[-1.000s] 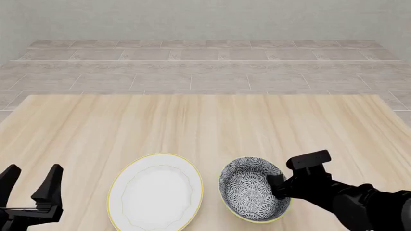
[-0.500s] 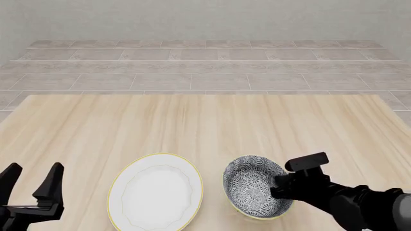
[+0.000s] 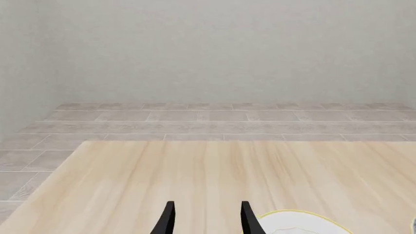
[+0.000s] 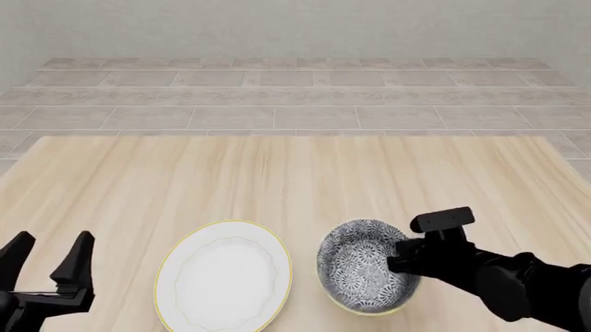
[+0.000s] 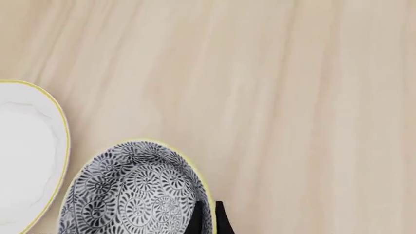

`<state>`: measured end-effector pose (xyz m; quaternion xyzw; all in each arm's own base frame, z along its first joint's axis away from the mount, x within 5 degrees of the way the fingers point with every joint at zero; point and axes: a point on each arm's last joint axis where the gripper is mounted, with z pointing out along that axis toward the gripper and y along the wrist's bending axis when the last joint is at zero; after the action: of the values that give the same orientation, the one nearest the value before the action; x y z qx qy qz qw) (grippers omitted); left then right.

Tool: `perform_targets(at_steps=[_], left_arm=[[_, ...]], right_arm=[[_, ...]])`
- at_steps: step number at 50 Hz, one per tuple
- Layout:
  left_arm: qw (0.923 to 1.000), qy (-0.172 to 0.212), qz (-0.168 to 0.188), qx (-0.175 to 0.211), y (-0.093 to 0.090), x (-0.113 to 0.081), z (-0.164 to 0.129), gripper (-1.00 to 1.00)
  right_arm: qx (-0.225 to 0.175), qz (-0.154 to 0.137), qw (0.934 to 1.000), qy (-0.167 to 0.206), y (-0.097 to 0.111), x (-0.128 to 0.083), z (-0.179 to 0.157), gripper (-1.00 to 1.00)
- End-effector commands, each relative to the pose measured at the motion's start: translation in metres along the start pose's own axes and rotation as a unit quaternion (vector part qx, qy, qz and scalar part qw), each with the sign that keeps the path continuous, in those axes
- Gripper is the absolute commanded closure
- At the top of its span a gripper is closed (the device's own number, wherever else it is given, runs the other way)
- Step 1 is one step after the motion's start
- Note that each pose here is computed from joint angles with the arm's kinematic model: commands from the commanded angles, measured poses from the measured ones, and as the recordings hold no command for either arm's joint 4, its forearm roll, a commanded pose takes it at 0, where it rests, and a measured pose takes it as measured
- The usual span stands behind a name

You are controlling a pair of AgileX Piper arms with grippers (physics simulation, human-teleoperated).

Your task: Put the bowl on the plate.

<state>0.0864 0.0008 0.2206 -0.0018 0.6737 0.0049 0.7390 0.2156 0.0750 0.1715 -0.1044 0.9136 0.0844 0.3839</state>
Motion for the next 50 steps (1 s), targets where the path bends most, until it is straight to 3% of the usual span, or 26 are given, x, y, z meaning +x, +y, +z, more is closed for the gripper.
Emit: perform_targets(at_steps=[1, 24, 33, 50], left_arm=[[1.0000, 0.002, 0.000, 0.000, 0.000, 0.001, 0.003, -1.00], [1.0000, 0.001, -0.001, -0.002, 0.000, 0.001, 0.007, -1.00], [1.0000, 0.000, -0.001, -0.002, 0.000, 0.001, 0.009, -1.00], [1.0000, -0.002, -0.001, -0.003, 0.000, 0.000, 0.006, -1.00]], right_arm=[[-0.038, 0.019, 0.9991, 0.007, 0.026, -0.019, -0.013, 1.00], [-0.050, 0.034, 0.9981, -0.005, 0.036, -0.047, -0.031, 1.00], [-0.050, 0.023, 0.9982, -0.022, 0.036, -0.064, -0.046, 1.00], [-0.083, 0.031, 0.9959, -0.019, 0.063, -0.080, -0.032, 1.00]])
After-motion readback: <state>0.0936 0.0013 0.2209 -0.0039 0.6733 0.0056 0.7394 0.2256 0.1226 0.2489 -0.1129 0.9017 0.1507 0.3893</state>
